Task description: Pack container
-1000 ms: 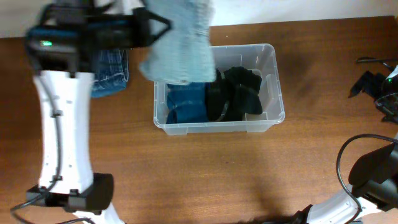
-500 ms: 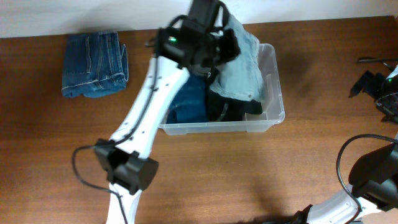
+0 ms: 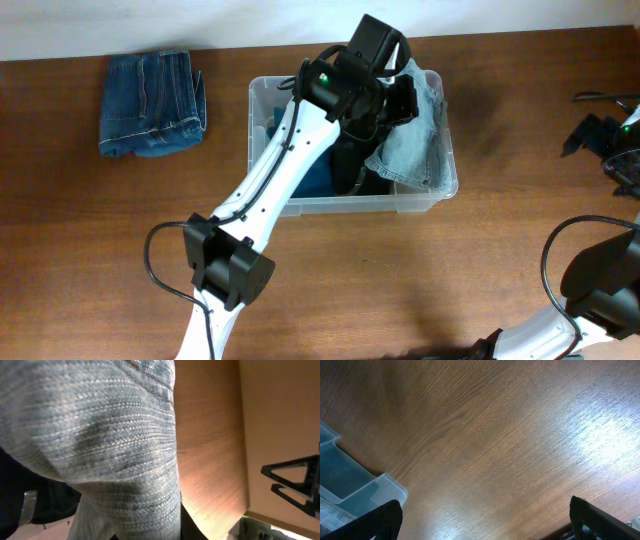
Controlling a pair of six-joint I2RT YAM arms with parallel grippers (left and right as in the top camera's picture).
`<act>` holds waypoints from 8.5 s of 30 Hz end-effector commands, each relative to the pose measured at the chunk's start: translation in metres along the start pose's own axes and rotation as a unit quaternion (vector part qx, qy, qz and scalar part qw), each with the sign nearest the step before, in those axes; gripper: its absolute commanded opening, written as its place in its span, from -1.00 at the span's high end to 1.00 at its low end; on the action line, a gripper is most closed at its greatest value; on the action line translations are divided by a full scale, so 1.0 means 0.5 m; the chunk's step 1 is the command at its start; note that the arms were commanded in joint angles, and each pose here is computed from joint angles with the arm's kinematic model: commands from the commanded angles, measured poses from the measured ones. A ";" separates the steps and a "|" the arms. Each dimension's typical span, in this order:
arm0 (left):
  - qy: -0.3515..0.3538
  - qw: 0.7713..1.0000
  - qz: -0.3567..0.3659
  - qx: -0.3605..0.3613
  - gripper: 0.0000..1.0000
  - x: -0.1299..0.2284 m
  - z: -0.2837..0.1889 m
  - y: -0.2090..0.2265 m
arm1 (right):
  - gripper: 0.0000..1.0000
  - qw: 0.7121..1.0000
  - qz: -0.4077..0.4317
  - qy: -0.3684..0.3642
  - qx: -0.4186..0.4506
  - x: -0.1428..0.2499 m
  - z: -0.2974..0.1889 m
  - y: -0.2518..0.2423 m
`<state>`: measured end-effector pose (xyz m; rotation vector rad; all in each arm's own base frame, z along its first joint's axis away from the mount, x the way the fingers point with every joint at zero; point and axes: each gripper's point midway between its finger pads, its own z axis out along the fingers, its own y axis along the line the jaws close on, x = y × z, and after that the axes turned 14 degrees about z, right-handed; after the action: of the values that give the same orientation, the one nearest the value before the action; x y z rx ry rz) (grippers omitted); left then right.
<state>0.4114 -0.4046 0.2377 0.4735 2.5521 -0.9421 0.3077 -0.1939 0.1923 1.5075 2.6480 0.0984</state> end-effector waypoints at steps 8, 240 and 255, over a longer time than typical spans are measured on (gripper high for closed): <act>0.020 1.000 -0.010 -0.004 0.63 0.013 0.063 0.030 | -0.97 1.000 -0.004 -0.004 0.001 -0.001 -0.003 -0.001; -0.159 0.860 -0.045 -0.483 0.99 -0.103 -0.628 0.999 | -0.97 1.000 -0.004 -0.004 0.001 -0.001 -0.003 -0.001; -0.034 0.865 -0.103 -0.491 0.96 0.131 -0.428 1.149 | -0.97 1.000 -0.004 -0.004 0.001 -0.001 -0.003 -0.001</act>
<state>0.5667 0.1611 0.0587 -0.1136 2.5781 0.3481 0.3076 -0.1938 0.1923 1.5077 2.6483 0.0985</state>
